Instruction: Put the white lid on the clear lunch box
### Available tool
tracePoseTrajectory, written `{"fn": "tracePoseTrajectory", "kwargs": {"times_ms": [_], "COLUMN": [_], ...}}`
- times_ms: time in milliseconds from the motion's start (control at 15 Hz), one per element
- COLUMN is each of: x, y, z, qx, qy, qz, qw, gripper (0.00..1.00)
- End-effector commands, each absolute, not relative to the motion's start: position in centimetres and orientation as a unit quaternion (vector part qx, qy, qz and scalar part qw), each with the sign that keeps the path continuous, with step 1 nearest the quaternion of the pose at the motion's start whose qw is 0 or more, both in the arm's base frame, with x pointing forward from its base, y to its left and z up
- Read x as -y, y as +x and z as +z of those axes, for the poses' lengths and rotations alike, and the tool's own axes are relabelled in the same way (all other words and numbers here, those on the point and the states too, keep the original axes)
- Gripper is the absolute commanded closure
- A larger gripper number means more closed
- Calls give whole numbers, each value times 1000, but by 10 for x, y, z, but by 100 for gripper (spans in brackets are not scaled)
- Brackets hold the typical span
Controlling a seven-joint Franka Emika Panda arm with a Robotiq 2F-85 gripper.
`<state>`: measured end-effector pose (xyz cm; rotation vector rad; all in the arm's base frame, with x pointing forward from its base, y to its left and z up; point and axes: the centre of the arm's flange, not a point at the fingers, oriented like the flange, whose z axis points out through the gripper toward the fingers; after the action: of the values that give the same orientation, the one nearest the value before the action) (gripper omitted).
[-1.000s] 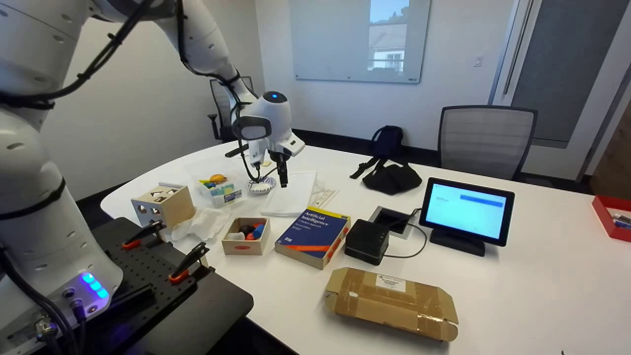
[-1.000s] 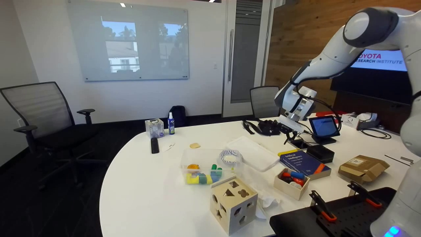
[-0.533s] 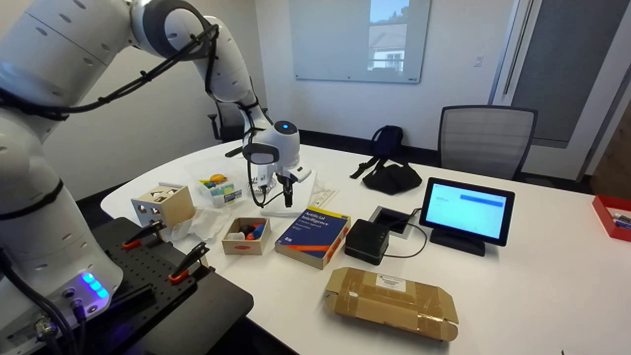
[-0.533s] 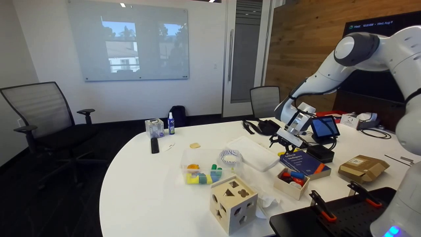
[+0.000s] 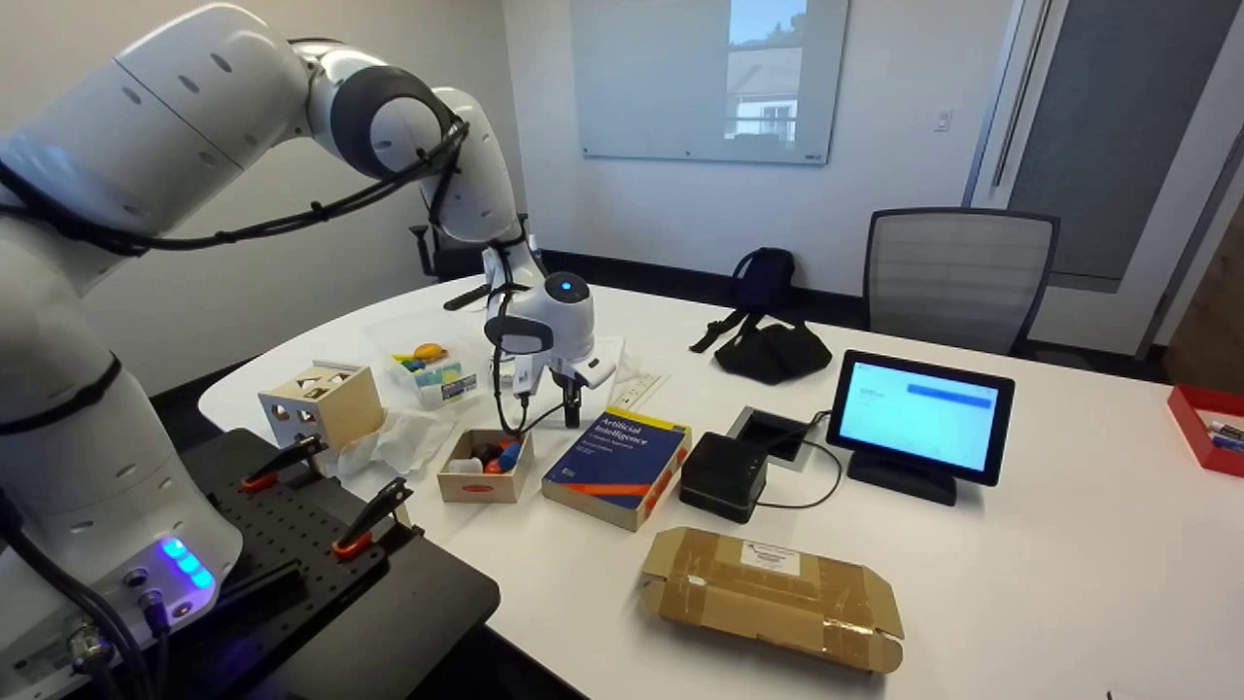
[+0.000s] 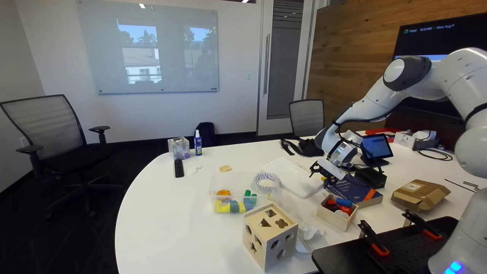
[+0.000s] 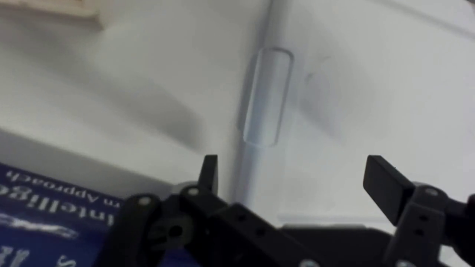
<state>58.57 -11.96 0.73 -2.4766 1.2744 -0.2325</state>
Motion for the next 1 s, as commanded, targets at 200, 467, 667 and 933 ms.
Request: {"fn": "tracePoseTrajectory", "kwargs": {"times_ms": [200,467,667,933], "x": [118,118,118,118], "y": [595,599,599,602], "z": [-20,-29,-28,-10], "qx": [-458,-456,-456,-454], "qy": [-861,-857,-853,-845], "qz": [-117,-146,-159,-178], "qw": [186,190,197,219], "gripper": [0,34,58,85]}}
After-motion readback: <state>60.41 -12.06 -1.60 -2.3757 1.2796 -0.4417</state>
